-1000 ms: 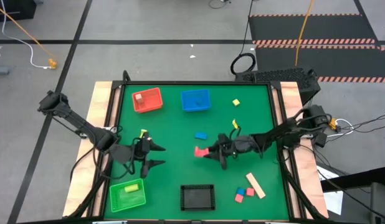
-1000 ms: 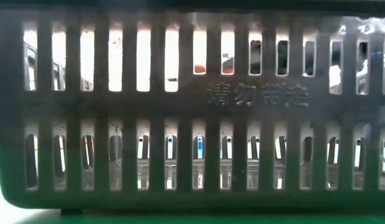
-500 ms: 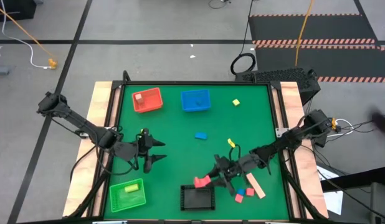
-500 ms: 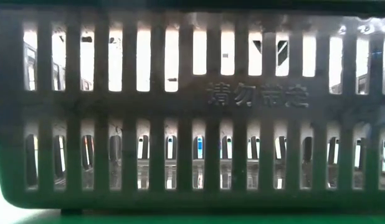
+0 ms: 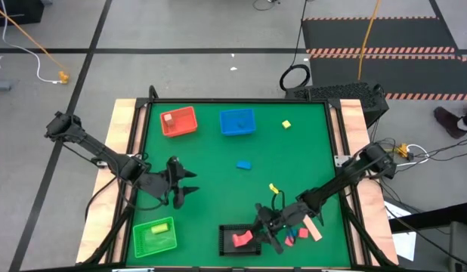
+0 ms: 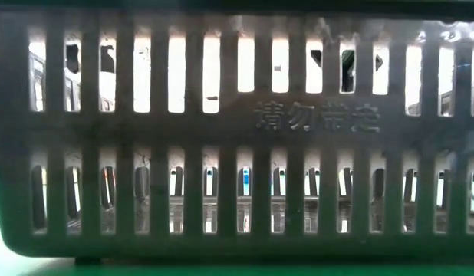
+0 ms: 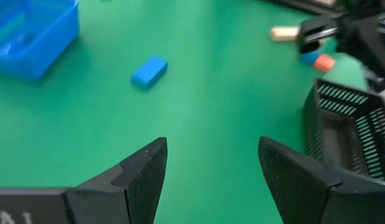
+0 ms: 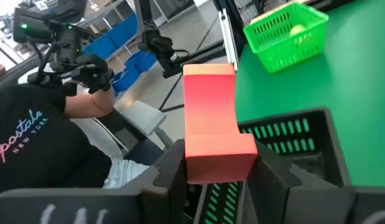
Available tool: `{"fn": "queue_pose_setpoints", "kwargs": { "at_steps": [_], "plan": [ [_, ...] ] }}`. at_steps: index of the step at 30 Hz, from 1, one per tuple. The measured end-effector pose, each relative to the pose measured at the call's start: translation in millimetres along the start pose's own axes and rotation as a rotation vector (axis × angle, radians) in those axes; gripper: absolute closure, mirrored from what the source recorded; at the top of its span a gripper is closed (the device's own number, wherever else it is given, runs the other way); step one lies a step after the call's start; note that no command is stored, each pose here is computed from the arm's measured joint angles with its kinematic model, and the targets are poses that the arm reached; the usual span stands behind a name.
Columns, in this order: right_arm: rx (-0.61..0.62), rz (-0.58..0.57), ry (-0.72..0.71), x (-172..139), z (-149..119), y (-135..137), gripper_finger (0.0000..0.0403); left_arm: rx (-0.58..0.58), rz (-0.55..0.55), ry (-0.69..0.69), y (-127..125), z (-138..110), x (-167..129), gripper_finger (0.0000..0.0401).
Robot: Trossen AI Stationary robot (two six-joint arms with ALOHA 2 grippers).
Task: Sort & place blocks by color
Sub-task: Put the top red block into the black bin, then put the bottom green block into the green bin
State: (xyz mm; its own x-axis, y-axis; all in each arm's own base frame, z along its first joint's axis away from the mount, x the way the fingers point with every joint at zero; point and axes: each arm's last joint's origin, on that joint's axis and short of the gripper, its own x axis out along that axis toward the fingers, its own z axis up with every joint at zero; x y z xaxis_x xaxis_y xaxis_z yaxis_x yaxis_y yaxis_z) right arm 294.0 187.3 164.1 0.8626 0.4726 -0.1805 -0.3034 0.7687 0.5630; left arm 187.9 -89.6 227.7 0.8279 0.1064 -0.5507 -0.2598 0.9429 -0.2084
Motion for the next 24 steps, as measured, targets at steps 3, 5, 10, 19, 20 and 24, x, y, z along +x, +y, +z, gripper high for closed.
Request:
{"fn": "queue_pose_setpoints", "kwargs": {
  "at_steps": [3, 5, 10, 19, 20, 24],
  "plan": [
    [0.036, -0.009, 0.015, 2, -4, -3, 0.0255, -0.054, 0.055, 0.066, 6, -7, 0, 0.0148],
    [0.055, -0.012, 0.011, 3, -4, -3, 0.0225, -0.085, 0.107, 0.117, 11, -13, -1, 0.0148],
    [0.08, -0.016, 0.008, 3, -4, -3, 0.0168, -0.197, 0.295, 0.2, 26, -27, -7, 0.0148],
    [0.075, -0.016, 0.0, 3, -3, -3, 0.0113, -0.398, 0.586, 0.223, 54, -52, -14, 0.0148],
    [0.067, -0.015, -0.001, 3, -3, -3, 0.0111, -0.415, 0.597, 0.22, 57, -56, -12, 0.0148],
    [0.045, -0.016, -0.001, 3, -3, -3, 0.0109, -0.488, 0.653, 0.23, 72, -77, -6, 0.0148]
  ]
}}
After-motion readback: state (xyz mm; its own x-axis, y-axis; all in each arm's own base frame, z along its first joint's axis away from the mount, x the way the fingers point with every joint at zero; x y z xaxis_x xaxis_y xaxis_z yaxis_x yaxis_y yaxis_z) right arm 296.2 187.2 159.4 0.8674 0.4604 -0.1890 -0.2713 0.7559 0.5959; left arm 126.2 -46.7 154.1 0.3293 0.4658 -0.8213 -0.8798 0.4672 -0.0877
